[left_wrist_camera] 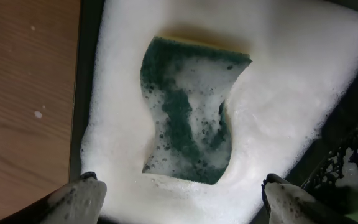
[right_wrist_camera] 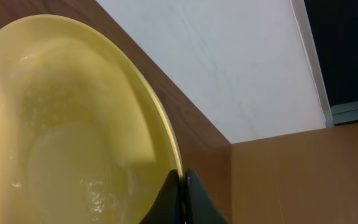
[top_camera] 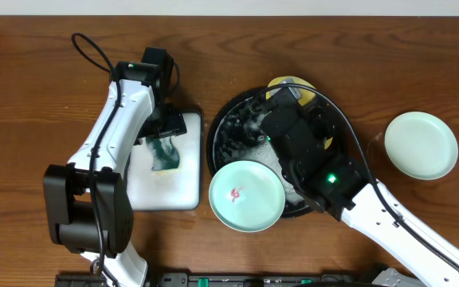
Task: Clean dirty plates on tray and stack at the side
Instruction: 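Tilt the yellow plate up with the right gripper and lift it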
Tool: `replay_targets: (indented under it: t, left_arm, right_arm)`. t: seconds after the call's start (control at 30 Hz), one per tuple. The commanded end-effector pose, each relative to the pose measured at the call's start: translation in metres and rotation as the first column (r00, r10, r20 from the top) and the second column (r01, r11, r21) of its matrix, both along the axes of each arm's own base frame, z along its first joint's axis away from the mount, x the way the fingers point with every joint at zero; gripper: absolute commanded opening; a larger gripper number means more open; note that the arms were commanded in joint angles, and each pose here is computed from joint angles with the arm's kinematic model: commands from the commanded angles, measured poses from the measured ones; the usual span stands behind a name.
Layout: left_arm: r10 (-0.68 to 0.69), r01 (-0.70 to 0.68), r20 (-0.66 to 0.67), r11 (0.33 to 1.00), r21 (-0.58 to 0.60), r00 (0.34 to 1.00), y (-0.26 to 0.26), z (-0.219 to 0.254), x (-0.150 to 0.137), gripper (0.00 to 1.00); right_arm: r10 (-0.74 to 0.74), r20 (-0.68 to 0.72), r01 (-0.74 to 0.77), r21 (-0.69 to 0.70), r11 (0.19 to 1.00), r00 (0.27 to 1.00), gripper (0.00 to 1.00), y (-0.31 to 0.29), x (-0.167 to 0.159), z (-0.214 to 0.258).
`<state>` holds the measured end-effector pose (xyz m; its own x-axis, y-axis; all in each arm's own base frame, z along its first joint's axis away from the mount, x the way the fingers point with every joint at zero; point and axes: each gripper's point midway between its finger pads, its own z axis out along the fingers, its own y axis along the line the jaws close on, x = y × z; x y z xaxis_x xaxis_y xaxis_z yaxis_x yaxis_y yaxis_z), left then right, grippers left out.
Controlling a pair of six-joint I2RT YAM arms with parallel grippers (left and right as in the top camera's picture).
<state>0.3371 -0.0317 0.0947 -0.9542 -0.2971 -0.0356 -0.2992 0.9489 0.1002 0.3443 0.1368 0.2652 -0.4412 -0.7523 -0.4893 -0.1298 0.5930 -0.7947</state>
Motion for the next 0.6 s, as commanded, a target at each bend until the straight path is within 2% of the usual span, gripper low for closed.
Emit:
replay_targets:
  t: [0.0, 0.57]
  left_arm:
    - [-0.003, 0.003, -0.005, 1.000, 0.002, 1.000, 0.001, -0.001, 0.000, 0.85]
    - [-0.003, 0.003, -0.005, 1.000, 0.002, 1.000, 0.001, -0.001, 0.000, 0.84]
  right_arm:
    - [-0.016, 0.031, 0.015, 0.019, 1.000, 0.999, 0.01, -0.001, -0.004, 0.008]
    - [-0.078, 0.046, 0.074, 0.088, 0.993, 0.996, 0.01, -0.012, 0.000, 0.007]
